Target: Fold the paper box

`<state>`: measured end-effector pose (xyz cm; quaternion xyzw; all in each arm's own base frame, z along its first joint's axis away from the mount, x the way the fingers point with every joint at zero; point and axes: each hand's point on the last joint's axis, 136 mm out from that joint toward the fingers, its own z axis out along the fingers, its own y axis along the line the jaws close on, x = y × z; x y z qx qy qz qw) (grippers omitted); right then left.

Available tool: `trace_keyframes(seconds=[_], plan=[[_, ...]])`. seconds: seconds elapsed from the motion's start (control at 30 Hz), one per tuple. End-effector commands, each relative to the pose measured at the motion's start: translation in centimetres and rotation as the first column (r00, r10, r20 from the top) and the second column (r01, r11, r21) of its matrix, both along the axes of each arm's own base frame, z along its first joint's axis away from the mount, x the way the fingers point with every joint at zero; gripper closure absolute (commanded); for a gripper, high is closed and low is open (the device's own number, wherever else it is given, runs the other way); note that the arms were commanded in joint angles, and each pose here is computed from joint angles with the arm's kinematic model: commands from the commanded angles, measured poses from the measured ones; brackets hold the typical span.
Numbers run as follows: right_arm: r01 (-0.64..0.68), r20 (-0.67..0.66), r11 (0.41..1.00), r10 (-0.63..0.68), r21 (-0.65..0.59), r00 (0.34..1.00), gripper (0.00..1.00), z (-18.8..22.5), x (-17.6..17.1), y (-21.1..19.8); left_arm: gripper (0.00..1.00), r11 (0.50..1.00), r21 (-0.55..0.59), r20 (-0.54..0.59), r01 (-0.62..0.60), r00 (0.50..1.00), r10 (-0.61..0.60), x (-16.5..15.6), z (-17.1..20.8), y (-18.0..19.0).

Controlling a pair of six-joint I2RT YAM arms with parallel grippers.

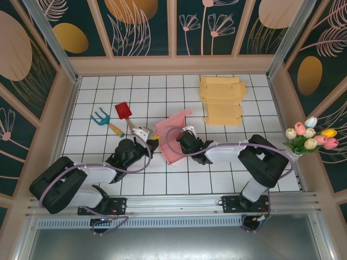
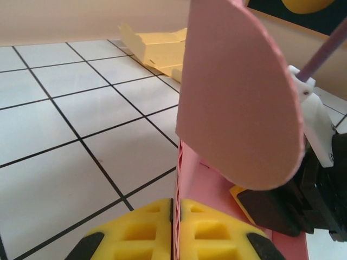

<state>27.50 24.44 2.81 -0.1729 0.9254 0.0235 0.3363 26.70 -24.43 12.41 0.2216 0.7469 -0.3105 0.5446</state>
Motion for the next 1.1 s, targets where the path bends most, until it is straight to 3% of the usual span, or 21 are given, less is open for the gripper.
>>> trace_keyframes(seconds=[0.0, 0.17, 0.57, 0.7, 0.9, 1.07], plan=[[-0.042, -0.012, 0.993, 0.043, 0.112, 0.999, 0.56, 2.1, -0.1, 1.9, 0.91, 0.996, -0.017, 0.035, 0.086, 0.996, -0.085, -1.0, 0.6, -1.1], [-0.046, -0.027, 0.987, 0.051, 0.154, 0.998, 0.53, 2.7, 0.1, 1.3, 0.91, 0.997, 0.008, 0.021, 0.083, 0.996, -0.083, -0.8, -0.2, -1.1], [-0.083, -0.052, 0.869, 0.124, 0.487, 0.991, 0.49, 4.6, -0.9, -0.7, 0.92, 0.992, 0.06, 0.069, 0.115, 0.99, -0.119, -1.3, -1.1, -1.1], [-0.028, -0.05, 0.862, 0.062, 0.506, 0.997, 0.49, 4.6, -1.2, -2.7, 0.93, 0.992, 0.07, 0.081, 0.1, 0.991, -0.106, -1.0, -1.2, -1.0], [-0.015, -0.004, 0.795, 0.022, 0.606, 1.0, 0.61, 5.9, -1.6, -4.3, 0.92, 0.989, 0.055, 0.091, 0.139, 0.985, -0.144, -1.6, -1.3, -1.4], [-0.023, -0.027, 0.798, 0.048, 0.603, 0.998, 0.72, 5.4, -2.0, -4.1, 0.92, 0.988, 0.054, 0.082, 0.142, 0.986, -0.146, -1.5, -1.5, -1.5]])
